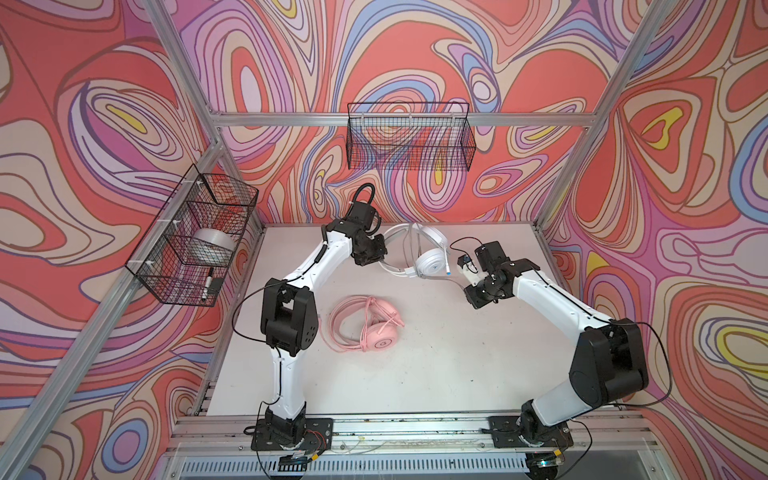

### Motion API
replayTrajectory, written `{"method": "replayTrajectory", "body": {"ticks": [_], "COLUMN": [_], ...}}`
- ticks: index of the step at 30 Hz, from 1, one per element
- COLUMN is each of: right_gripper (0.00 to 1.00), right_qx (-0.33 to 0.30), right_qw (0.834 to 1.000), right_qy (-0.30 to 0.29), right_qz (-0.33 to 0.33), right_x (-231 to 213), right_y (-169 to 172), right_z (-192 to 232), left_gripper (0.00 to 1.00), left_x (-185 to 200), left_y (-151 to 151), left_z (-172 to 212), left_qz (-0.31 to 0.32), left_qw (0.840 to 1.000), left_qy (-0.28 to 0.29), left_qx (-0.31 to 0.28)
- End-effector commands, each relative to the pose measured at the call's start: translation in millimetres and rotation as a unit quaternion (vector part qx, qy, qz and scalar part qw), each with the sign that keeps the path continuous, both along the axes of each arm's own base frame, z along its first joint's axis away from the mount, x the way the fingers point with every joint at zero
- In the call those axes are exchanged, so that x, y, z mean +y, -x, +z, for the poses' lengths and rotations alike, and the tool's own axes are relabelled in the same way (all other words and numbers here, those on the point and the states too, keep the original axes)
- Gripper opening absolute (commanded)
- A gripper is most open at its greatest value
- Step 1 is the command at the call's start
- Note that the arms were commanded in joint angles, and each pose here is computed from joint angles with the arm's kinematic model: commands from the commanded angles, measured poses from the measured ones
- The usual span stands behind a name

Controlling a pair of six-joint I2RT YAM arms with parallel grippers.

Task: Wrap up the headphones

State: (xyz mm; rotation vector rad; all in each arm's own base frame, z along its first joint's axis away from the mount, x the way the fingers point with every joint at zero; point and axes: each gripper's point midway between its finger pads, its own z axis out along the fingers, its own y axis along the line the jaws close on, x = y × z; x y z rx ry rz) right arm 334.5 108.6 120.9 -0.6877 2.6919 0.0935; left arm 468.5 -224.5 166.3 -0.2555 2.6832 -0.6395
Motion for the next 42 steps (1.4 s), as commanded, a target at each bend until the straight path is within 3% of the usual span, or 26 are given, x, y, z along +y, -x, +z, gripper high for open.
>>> {"method": "replayTrajectory", "body": {"ticks": [1, 11, 18, 23, 27, 31, 37, 40, 42], "right_gripper": [0.0, 0.0, 0.0, 0.0, 0.03, 0.27, 0.36, 0.51, 0.51], "right_qx": [0.003, -0.017, -0.029, -0.05, -0.086, -0.114, -0.05, -0.014, 0.003], "right_qw": [1.0, 0.991, 0.973, 0.973, 0.984, 0.987, 0.991, 0.988, 0.984], "right_qy": [-0.021, -0.022, -0.085, -0.082, -0.056, -0.067, -0.103, -0.1, -0.112], "right_qz": [0.021, 0.133, 0.215, 0.211, 0.147, 0.086, -0.071, -0.12, -0.14], "right_x": [11, 24, 47, 45, 33, 25, -4, -9, -7], "right_y": [25, 65, 93, 90, 68, 50, 24, 24, 27], "right_z": [22, 86, 119, 129, 120, 111, 81, 57, 41], "left_gripper": [0.0, 0.0, 0.0, 0.0, 0.0, 0.0, 0.0, 0.0, 0.0], "left_x": [7, 18, 19, 19, 19, 19, 22, 22, 22], "left_y": [-8, -8, -10, -11, -10, -8, -6, -5, -5], "left_z": [8, -7, -14, -16, -21, -25, -25, -28, -29], "left_qz": [0.027, 0.04, 0.044, 0.042, 0.039, 0.038, 0.034, 0.034, 0.034], "left_qw": [1.0, 0.999, 0.998, 0.998, 0.998, 0.998, 0.998, 0.998, 0.998], "left_qy": [-0.002, -0.033, -0.039, -0.042, -0.044, -0.046, -0.053, -0.055, -0.053], "left_qx": [-0.007, 0.0, 0.005, 0.006, 0.012, 0.017, 0.015, 0.019, 0.02]}}
